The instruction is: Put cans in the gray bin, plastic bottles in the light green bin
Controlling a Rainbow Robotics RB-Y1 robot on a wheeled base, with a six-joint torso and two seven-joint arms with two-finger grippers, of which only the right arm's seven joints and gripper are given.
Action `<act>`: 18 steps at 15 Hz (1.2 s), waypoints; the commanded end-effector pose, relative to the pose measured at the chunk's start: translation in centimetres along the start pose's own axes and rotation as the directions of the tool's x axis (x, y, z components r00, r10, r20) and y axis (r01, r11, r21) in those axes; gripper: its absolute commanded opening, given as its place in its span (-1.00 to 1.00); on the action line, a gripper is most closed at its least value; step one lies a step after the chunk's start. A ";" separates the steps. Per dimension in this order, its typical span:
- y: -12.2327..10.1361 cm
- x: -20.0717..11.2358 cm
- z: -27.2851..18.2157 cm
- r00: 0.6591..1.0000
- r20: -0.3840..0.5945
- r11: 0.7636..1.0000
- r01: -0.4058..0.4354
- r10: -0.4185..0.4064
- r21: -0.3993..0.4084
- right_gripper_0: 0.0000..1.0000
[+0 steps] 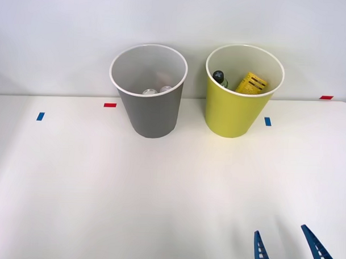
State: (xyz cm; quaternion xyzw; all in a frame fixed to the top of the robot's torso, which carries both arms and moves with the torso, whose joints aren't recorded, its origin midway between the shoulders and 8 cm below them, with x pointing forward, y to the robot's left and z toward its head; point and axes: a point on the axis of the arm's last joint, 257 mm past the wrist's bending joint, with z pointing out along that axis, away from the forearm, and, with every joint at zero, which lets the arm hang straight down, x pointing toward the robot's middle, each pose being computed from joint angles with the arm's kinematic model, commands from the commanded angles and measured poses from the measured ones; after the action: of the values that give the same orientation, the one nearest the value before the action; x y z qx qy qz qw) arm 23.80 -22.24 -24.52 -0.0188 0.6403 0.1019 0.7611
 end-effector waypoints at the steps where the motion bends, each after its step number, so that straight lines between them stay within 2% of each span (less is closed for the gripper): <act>1: -0.1 0.4 -3.2 0.992 -0.048 0.992 0.120 -0.119 0.028 1.00; 3: 0.1 1.1 -4.9 0.983 -0.096 0.986 0.160 -0.155 0.046 1.00; 8: 1.1 2.2 -7.6 0.975 -0.168 0.986 0.160 -0.148 0.057 1.00; 18: 1.0 2.3 -7.8 0.968 -0.179 0.982 0.185 -0.174 0.048 1.00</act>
State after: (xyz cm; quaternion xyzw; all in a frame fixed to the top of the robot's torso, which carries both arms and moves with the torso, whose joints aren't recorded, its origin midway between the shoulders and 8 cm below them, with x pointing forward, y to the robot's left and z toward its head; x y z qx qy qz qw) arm 16.37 -22.22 -28.05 -0.0603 0.7032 0.0101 0.7084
